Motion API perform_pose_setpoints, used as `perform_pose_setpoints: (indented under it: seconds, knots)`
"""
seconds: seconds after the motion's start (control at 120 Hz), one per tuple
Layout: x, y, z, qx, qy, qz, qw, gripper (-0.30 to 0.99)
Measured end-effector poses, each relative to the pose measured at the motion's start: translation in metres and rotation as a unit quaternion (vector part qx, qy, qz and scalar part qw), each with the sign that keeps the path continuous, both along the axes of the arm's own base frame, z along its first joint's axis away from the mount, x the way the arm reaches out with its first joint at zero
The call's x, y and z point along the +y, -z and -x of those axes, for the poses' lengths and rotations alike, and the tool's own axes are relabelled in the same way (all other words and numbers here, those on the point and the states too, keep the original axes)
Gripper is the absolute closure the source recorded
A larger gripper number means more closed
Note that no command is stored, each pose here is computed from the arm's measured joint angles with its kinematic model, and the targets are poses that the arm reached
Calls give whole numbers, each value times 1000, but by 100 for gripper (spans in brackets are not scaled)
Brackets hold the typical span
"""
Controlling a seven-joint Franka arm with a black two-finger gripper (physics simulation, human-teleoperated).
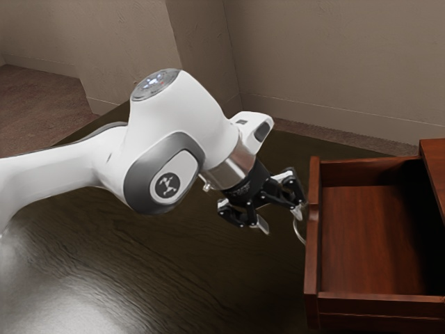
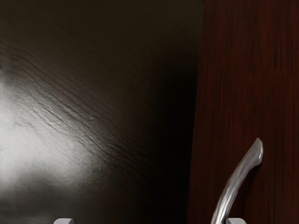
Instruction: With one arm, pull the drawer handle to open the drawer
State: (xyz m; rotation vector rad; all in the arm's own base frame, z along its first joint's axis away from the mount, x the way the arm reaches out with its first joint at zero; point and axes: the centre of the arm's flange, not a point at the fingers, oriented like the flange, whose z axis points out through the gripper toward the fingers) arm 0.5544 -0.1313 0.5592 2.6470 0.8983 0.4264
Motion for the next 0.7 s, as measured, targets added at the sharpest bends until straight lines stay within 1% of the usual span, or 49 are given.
perform_pose_setpoints:
  seconds: [0.05, 0.25, 0.325, 0.392, 0.433, 0.5, 0.558, 0.633, 0.7]
  knots:
    - [3, -5, 2, -5, -1, 1, 1000, 29]
    - [17, -56, 20, -44, 7, 3, 999, 27]
    - [26, -103, 24, -56, 5, 1, 998, 19]
    - [41, -156, 34, -50, 0, -5, 999, 14]
    - [52, -176, 42, -39, 0, -20, 999, 11]
    - [83, -179, 47, -4, -8, -48, 999, 8]
    - [95, -173, 51, 27, 1, -67, 997, 6]
    - [99, -153, 57, 70, 27, -88, 993, 4]
    - [100, -139, 60, 97, 50, -107, 988, 3]
